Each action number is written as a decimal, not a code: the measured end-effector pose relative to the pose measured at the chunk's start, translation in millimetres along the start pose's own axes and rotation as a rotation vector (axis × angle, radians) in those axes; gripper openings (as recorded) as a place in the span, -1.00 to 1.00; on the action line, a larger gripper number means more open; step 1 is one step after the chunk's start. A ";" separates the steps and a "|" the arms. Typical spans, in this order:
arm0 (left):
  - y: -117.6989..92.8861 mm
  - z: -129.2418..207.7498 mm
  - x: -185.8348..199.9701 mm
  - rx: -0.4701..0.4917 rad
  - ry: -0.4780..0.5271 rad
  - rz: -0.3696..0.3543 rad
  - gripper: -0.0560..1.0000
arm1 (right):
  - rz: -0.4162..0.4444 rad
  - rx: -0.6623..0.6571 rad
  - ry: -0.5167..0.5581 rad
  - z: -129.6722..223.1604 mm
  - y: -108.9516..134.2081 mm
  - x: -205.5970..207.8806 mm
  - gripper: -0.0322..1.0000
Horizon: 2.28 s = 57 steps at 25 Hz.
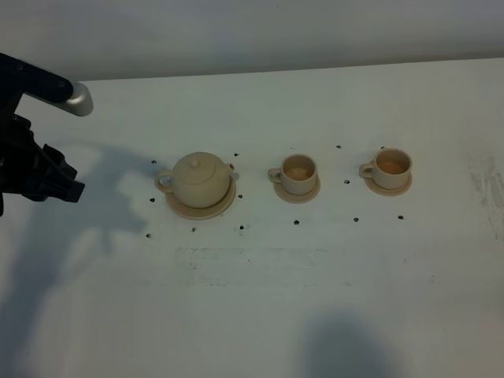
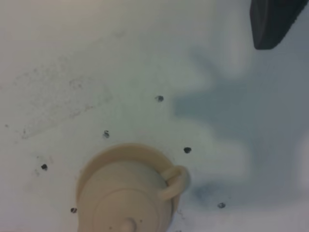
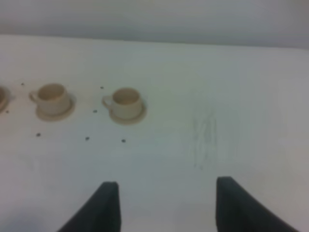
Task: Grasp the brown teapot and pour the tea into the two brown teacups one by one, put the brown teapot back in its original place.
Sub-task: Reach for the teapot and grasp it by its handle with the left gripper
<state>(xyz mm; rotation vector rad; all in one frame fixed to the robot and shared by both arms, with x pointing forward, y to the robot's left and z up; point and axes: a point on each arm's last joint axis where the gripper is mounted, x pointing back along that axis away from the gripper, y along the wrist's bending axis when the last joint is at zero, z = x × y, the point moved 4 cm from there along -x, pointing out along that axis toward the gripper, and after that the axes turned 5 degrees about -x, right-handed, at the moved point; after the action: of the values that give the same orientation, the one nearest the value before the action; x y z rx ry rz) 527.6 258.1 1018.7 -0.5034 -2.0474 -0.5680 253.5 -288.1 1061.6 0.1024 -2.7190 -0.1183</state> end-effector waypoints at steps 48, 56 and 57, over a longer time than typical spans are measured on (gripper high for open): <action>22.5 -5.5 -94.8 -0.085 0.236 0.048 -0.11 | 0.085 -0.056 0.073 20.3 1.9 -22.0 -0.49; 32.4 0.8 -109.3 -0.217 0.313 -0.025 -0.11 | 0.085 -0.056 0.073 20.3 1.9 -22.0 -0.49; 32.7 -1.3 -110.1 -0.224 0.309 -0.032 -0.11 | 0.085 -0.056 0.073 20.3 1.9 -22.0 -0.49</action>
<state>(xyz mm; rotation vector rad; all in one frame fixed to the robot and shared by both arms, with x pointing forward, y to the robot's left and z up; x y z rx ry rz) 600.6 269.8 930.9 -0.4807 -1.7098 -0.8459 265.2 -282.9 1034.4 -0.0253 -2.6404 -0.1625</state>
